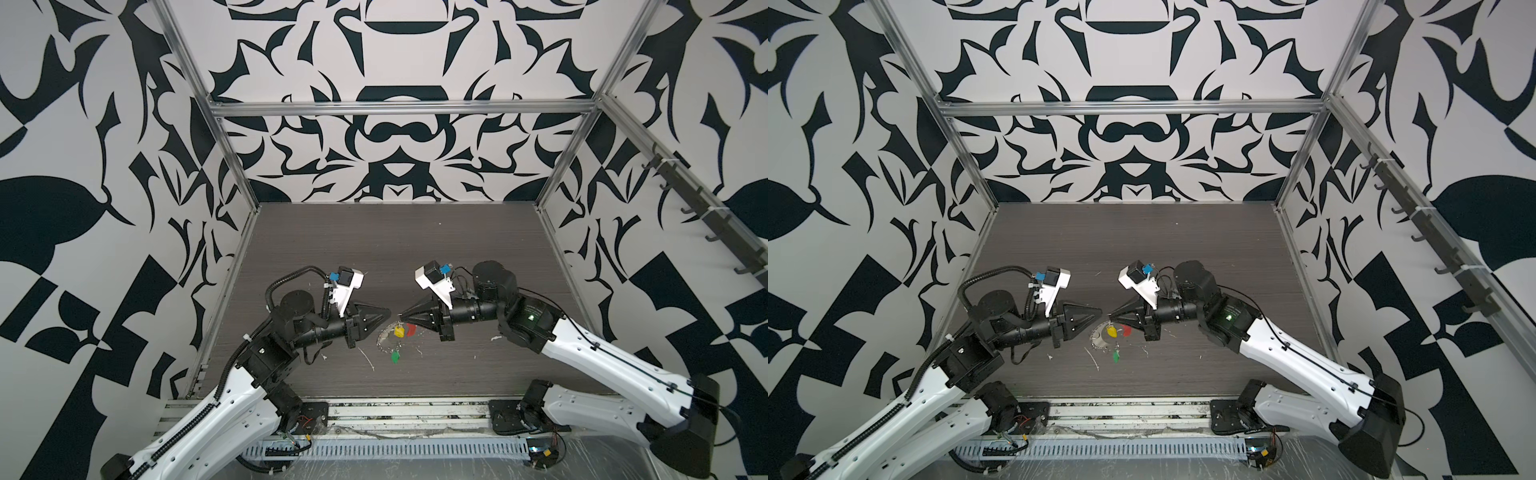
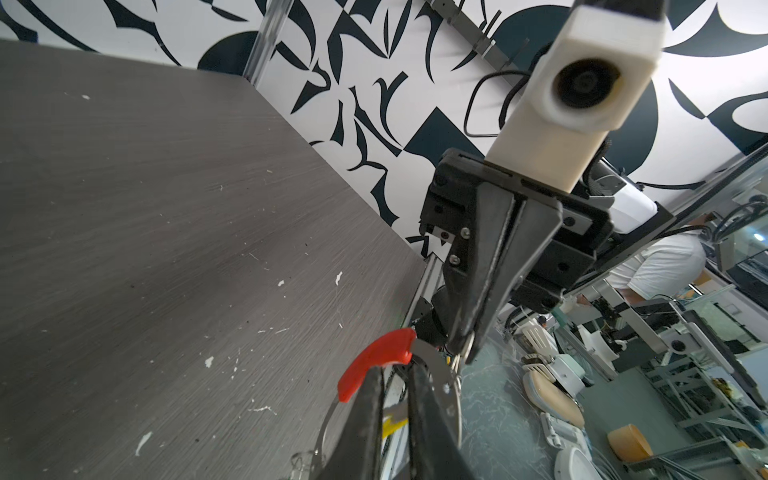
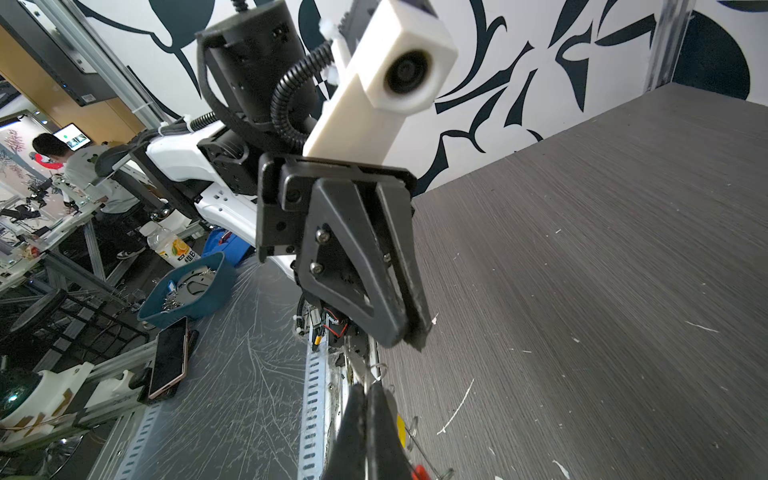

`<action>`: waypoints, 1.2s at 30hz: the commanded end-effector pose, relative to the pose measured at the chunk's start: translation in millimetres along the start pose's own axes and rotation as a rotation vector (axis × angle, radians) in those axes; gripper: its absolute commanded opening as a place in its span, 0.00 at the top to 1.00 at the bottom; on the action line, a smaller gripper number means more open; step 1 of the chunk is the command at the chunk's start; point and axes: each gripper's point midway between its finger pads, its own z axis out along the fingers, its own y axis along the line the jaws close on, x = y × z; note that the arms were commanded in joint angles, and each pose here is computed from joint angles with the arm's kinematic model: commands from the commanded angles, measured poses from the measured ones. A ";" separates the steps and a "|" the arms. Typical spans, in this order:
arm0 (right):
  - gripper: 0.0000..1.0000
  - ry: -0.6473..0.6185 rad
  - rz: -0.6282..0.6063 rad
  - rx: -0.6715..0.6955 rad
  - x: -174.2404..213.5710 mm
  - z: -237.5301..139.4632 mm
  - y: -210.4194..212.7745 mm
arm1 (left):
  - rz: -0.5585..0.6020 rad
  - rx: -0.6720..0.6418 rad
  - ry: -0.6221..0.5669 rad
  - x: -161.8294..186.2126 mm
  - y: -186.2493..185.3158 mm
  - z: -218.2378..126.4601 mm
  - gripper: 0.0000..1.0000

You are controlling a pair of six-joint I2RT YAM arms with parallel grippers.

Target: Remove the keys from the keyring

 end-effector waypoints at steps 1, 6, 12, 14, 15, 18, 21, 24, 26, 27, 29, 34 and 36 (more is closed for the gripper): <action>1.00 -0.087 -0.065 0.013 -28.4 -5.7 5.1 | 0.027 0.074 0.004 -4.7 -19.0 -0.8 0.86; 1.00 -0.104 -0.059 0.068 -34.4 -5.2 -4.7 | 0.014 0.111 0.029 6.2 -24.8 3.7 0.91; 1.00 -0.106 -0.052 0.092 -36.8 -2.5 -13.0 | 0.000 0.099 0.059 15.3 -23.1 10.8 0.90; 1.00 -0.103 -0.055 0.084 -36.8 -3.0 -11.7 | 0.001 0.070 0.055 14.8 -19.4 9.1 0.90; 1.00 -0.099 -0.057 0.077 -36.7 -3.6 -10.7 | 0.004 0.058 0.048 13.7 -18.7 7.2 0.90; 1.00 -0.089 -0.059 0.078 -35.4 -5.1 -10.7 | 0.022 0.028 0.019 9.9 -17.9 -0.1 0.86; 1.00 -0.072 -0.050 0.066 -32.4 -4.2 -9.3 | 0.038 -0.023 -0.011 5.7 -13.3 -7.4 0.74; 1.00 -0.041 -0.024 0.056 -27.9 -2.1 -9.3 | 0.059 -0.057 -0.026 2.3 -10.5 -11.3 0.63; 1.00 -0.013 -0.002 0.045 -25.2 -1.0 -7.9 | 0.074 -0.081 -0.028 0.6 -8.3 -13.1 0.62; 1.00 0.007 0.013 0.041 -23.1 -0.4 -7.5 | 0.083 -0.092 -0.032 -1.5 -7.9 -14.2 0.63; 1.00 0.052 0.039 0.045 -18.3 0.1 -8.2 | 0.094 -0.102 -0.035 -3.2 -6.9 -14.3 0.67; 1.00 0.138 0.084 0.026 -8.3 1.1 -5.4 | 0.117 -0.085 -0.040 -6.7 -8.6 -9.6 0.70; 1.00 0.152 0.084 0.011 -5.8 0.5 -2.7 | 0.123 -0.067 -0.033 -6.5 -10.8 -6.8 0.71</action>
